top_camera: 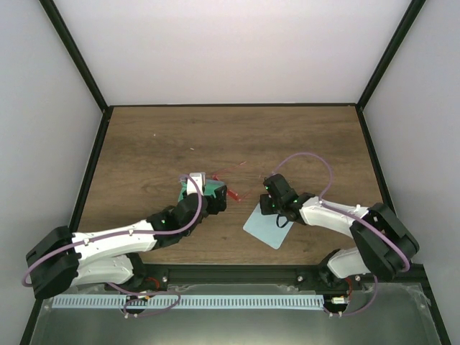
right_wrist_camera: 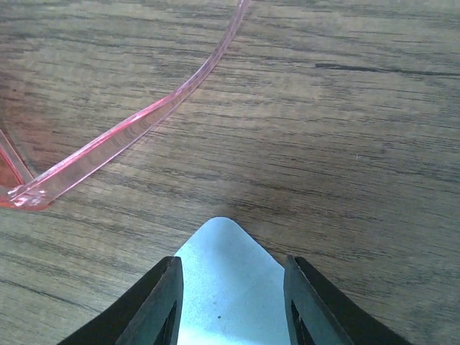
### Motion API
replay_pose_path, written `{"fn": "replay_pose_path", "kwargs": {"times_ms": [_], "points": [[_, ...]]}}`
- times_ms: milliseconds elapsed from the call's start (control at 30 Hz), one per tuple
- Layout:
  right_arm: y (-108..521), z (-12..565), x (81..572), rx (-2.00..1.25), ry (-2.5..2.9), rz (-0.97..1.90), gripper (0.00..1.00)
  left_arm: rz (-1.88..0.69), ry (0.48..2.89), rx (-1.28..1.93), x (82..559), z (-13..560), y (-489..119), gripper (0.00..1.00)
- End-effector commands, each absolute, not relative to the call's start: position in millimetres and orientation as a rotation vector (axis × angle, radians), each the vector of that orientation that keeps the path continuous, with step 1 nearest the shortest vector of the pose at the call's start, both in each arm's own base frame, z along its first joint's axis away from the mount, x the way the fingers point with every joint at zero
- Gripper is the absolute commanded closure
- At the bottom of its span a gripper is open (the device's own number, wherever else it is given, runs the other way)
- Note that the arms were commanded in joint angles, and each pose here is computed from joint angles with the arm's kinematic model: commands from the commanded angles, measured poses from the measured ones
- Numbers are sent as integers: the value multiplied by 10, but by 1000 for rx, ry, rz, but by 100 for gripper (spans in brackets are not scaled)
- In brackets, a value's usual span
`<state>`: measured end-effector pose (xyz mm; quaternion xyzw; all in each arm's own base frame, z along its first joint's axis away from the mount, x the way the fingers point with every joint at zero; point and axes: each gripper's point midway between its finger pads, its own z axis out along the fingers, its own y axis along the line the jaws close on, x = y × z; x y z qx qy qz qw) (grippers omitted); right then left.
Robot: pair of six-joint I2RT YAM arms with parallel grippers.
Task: Organize the sunglasses
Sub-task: Adjust the glasses cleaning cloth at the center of the board.
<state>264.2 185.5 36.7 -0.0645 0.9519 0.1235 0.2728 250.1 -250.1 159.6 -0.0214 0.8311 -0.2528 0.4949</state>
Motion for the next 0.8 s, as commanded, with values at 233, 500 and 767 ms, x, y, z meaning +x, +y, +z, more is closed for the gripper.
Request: {"fn": "replay_pose_path", "kwargs": {"times_ms": [233,500,767], "points": [[1968,401,2793,-201,2529,322,63,-563,2009,-11,2553,1646,-2545,12],[2016,280,2770,-246,2558,234,64,-541,2009,-6,2571,1640,-2540,12],[1983,155,2761,-251,2597,140,76,-527,2008,-15,2574,1646,-2510,11]]}}
